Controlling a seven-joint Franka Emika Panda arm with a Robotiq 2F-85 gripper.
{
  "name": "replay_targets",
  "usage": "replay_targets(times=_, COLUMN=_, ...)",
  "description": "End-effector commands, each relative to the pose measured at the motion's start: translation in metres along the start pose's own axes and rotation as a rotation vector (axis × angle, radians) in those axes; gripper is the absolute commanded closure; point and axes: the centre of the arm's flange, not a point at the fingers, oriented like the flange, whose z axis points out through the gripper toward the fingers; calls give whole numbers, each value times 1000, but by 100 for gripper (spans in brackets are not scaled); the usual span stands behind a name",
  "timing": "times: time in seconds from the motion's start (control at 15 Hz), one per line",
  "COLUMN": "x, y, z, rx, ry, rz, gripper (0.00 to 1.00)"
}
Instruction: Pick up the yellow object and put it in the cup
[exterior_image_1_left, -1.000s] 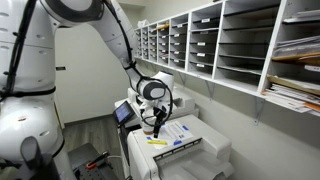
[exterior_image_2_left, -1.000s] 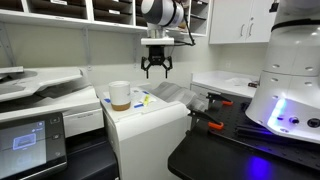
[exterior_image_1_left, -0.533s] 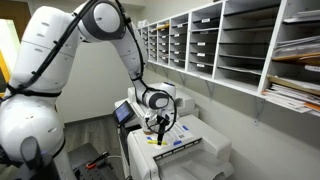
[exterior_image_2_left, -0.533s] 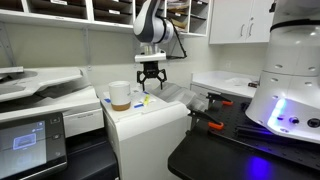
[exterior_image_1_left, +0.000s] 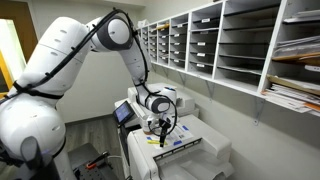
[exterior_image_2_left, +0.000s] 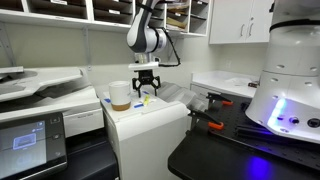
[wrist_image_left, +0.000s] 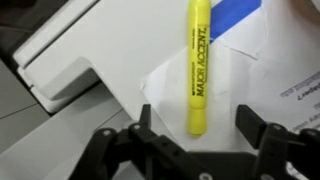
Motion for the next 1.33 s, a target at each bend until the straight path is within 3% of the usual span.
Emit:
replay_targets(times=0.0, x=4, y=-8, z=1, rx=35, ry=19, rz=62, gripper=41)
replay_targets(times=0.53, x=-3, y=-2, z=-18, rx=46, ry=83, rz=45, gripper=99)
replay_targets(times=0.93, x=-23, y=10, z=-72, rx=8, ry=144, rz=18, gripper=95)
replay_targets(times=1.27, x=-31, y=8, z=-116, rx=-36, ry=372, rz=139, gripper=95)
